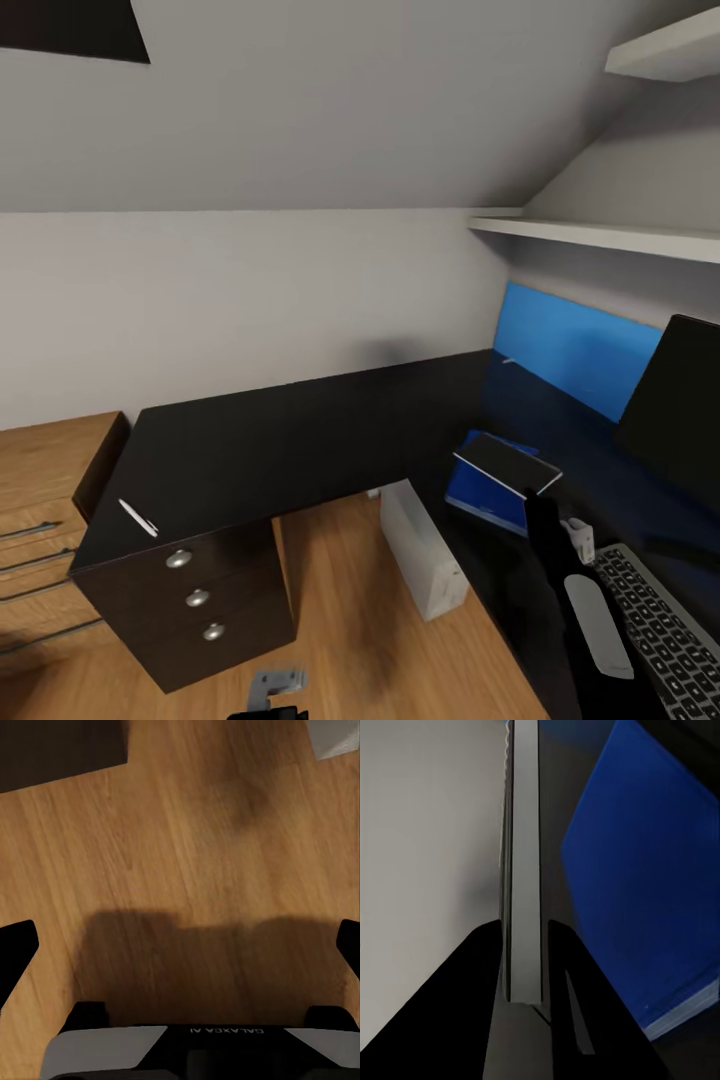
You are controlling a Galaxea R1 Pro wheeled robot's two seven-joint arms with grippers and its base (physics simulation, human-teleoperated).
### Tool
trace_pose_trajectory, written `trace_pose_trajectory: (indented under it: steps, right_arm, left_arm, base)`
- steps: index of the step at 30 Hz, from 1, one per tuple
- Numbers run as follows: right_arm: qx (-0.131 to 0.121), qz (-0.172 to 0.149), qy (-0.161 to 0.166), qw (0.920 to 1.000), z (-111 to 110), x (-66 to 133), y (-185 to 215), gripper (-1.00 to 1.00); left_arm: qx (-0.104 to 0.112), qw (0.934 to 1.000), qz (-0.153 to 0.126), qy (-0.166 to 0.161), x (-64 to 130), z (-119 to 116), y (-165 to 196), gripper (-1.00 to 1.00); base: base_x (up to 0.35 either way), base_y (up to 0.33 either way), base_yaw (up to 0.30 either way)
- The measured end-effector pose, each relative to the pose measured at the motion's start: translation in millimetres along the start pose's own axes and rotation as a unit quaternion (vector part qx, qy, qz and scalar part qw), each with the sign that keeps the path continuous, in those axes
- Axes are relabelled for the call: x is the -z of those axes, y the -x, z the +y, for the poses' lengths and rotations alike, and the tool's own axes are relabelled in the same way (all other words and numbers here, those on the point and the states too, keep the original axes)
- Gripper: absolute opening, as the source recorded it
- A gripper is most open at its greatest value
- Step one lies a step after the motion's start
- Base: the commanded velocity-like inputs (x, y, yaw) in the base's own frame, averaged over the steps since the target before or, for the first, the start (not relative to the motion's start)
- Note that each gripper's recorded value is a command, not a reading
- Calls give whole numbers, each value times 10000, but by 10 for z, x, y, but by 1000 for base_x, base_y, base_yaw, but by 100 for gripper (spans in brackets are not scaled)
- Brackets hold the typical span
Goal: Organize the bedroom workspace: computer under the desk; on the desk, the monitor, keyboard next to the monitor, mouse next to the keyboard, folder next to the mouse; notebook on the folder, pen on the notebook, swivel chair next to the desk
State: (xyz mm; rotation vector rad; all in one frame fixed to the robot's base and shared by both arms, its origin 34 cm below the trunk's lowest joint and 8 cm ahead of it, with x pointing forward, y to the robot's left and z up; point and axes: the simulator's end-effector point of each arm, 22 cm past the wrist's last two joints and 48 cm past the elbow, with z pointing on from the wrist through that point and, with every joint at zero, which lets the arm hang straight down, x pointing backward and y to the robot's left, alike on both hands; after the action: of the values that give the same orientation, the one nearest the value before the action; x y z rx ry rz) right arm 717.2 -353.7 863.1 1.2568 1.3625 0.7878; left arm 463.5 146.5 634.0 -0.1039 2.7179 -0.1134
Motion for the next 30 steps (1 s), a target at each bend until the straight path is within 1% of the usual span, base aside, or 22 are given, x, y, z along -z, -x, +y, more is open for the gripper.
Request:
trace_pose_trajectory:
  steps: [3,6,10,12,19,24,30]
  right_arm:
    - [1,0,-8,10000,-5,-2,0,-100]
    - [6,2,-15,10000,-9,-3,-5,-100]
    - [6,15,-38,10000,-25,-4,-18,-100]
    - [6,18,-44,10000,-30,-4,-22,-100]
    - [3,26,-60,10000,-41,-1,-30,-100]
    - [9,18,-85,10000,-57,-4,-29,-100]
    - [2,-107,-323,9994,-162,-3,25,-100]
  left_arm:
    - [-4,10000,19,5,-7,3,-16,100]
    - [-21,10000,91,25,-31,13,-78,100]
    - [-29,9999,120,33,-40,16,-104,100]
    - [-32,9999,124,36,-42,17,-108,100]
    - [-37,9999,118,47,-40,29,-105,100]
    - [-36,9999,121,49,-42,31,-105,100]
    - [-37,9999,125,63,-43,38,-107,100]
  base:
    - [185,0,0]
    - [54,0,0]
    - [15,0,0]
    - [32,0,0]
    - [219,0,0]
    - [41,0,0]
    - [6,0,0]
